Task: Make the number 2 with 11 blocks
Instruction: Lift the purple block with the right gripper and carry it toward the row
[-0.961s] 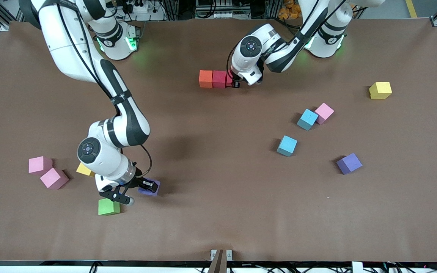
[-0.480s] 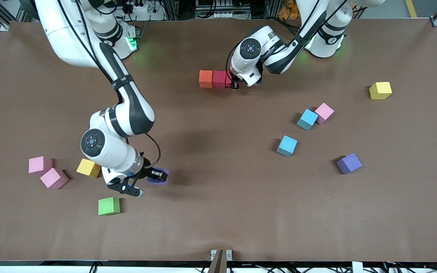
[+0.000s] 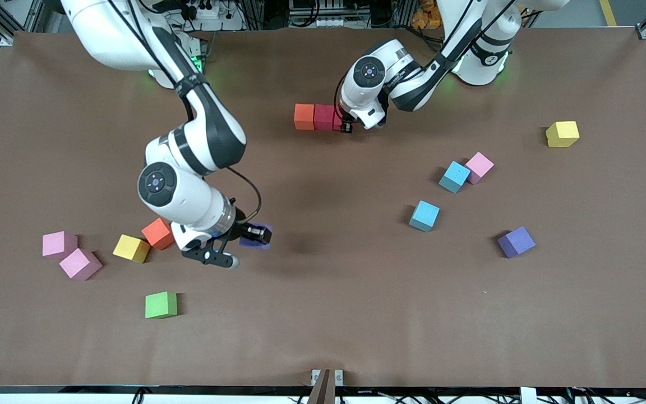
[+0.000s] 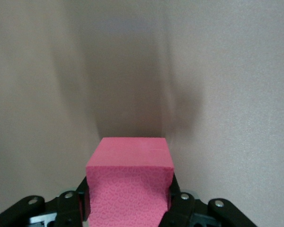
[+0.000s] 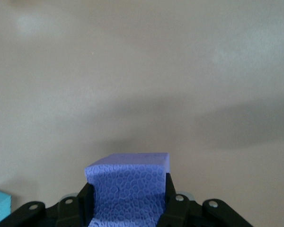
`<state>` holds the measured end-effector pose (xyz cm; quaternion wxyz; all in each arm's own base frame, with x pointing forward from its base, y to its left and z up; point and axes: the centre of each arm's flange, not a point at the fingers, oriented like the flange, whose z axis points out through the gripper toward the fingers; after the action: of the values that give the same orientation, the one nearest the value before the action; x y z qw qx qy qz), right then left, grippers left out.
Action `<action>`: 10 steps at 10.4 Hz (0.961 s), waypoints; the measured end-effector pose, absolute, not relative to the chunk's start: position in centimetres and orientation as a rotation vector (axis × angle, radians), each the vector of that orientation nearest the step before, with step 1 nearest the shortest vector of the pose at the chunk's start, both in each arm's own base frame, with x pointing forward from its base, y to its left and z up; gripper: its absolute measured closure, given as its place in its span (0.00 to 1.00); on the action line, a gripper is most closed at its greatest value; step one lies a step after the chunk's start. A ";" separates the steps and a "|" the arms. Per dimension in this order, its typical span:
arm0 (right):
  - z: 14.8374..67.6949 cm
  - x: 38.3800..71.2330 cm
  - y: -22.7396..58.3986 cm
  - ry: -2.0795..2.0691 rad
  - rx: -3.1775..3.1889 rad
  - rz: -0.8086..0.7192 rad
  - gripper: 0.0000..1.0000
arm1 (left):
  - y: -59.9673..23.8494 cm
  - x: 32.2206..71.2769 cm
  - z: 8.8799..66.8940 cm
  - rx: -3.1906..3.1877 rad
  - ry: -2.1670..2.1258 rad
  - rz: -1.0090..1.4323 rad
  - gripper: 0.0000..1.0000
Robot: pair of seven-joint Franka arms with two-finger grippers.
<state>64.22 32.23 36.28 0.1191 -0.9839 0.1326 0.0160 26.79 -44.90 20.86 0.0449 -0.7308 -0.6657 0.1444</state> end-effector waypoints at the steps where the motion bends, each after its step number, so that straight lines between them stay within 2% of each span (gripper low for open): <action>1: 36.9 63.6 32.8 0.390 -2.882 0.070 0.44 | -44.9 26.8 20.7 -2.232 -2.031 0.442 0.37; 4: 39.2 62.6 32.8 0.378 -2.894 0.111 0.44 | -44.9 26.8 20.5 -2.227 -2.029 0.446 0.35; 6: 40.9 61.8 32.6 0.366 -2.906 0.149 0.44 | -44.9 26.8 20.4 -2.226 -2.029 0.447 0.29; 7: 41.7 61.3 32.5 0.360 -2.913 0.173 0.44 | -44.9 26.8 20.4 -2.226 -2.030 0.448 0.22; 8: 42.4 61.0 32.4 0.355 -2.917 0.186 0.44 | -44.9 26.8 20.4 -2.225 -2.031 0.451 0.22; 10: 43.3 60.5 32.6 0.356 -2.918 0.194 0.44 | -45.1 27.0 20.3 -2.223 -2.032 0.457 0.15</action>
<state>60.45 32.62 43.25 0.0975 -0.9858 0.1201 0.0655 26.96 -45.11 20.32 0.0474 -0.7289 -0.6663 0.1499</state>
